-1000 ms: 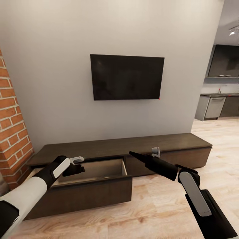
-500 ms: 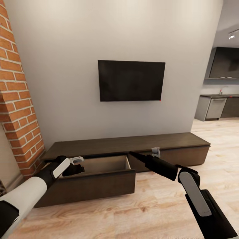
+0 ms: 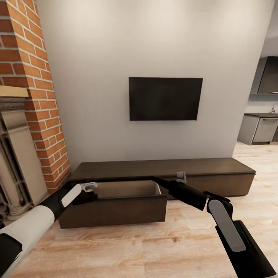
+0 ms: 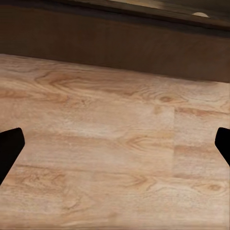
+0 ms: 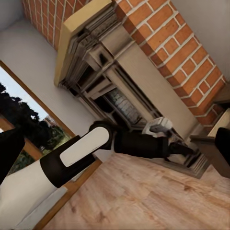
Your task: Place each of the two pumpkins and all three candles from the living room inside a cabinet in the living room (use any cabinet), then make sure every cabinet is closed, and position the cauldron so it is next to a table in the living room.
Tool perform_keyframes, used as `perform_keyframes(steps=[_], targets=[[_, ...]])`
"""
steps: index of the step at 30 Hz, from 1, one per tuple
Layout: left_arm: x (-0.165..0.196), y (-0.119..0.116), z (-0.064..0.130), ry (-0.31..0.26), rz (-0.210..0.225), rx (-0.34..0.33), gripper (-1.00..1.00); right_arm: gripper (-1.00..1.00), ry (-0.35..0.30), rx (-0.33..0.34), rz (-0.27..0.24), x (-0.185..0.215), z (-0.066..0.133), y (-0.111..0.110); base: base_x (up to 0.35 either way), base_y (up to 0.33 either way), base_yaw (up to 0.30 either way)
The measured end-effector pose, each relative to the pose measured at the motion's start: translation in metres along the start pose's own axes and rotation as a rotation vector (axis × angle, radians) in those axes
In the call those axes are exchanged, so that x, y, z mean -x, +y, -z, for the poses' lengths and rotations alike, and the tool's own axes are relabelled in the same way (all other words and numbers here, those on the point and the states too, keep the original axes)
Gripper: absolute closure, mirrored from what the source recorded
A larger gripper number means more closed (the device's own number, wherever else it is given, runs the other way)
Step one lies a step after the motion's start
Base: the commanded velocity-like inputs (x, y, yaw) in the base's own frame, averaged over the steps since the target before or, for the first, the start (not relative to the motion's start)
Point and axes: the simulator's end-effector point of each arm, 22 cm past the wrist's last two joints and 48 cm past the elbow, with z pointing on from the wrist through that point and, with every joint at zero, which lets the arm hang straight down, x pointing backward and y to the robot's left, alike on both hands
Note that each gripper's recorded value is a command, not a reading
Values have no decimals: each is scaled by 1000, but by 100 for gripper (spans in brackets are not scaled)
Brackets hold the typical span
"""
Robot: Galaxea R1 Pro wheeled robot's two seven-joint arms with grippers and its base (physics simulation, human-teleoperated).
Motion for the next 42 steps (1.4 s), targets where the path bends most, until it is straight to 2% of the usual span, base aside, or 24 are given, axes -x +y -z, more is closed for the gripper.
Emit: perform_keyframes(steps=[3, 8, 11, 12, 14, 15, 17, 19, 20, 23, 24, 28, 29, 31, 33, 42], targets=[[4, -1, 5, -1, 0, 1, -100, -100, 0, -15, -1, 5, -1, 0, -32, 5, 19], [11, -3, 12, -1, -1, 1, -100, -100, 0, -102, -4, 12, -3, -14, -11, 2, 7], [14, -3, 16, 0, -6, 6, -100, -100, 8, -241, -19, 11, -2, -44, -6, 0, 2], [15, -2, 17, 0, -8, 8, -100, -100, 13, -309, -26, 10, 0, -59, -25, 0, 1], [17, -2, 20, 0, -10, 11, -100, -100, 21, -379, -34, 8, 3, -74, -60, 0, 1], [18, -2, 21, -1, -12, 13, -100, -100, 36, -445, -39, 3, 5, -88, -83, 0, 0], [18, -1, 21, -3, -13, 17, -100, -100, 67, -530, -44, -11, 6, -107, -65, 0, 0], [18, -1, 21, -5, -14, 18, -100, -100, 90, -585, -49, -22, 7, -120, -38, 0, 0], [18, -1, 20, -6, -14, 19, -100, -100, 109, -645, -47, -33, 7, -134, -24, 0, 0], [19, -1, 20, -10, -12, 19, -100, -100, 136, -750, -15, -49, 6, -155, -15, 0, 0], [21, -1, 21, -20, -10, 19, -100, -100, 152, -813, 15, -56, 4, -167, -8, 0, 0], [28, -1, 21, -51, 0, 17, -100, -100, 181, -909, 76, -70, -4, -183, -4, 0, 0], [31, -1, 21, -67, 4, 17, -100, -100, 179, -944, 105, -73, -6, -190, -2, 0, 0], [36, -1, 21, -89, 10, 17, -100, -100, 149, -977, 149, -69, -8, -195, -1, 0, 0], [39, -1, 21, -102, 14, 16, -100, -100, 131, -989, 168, -66, -9, -197, 0, 0, 0], [57, -9, 30, -161, 24, 10, -100, -100, 95, -1003, 195, -52, -13, -193, -170, 0, 0]])
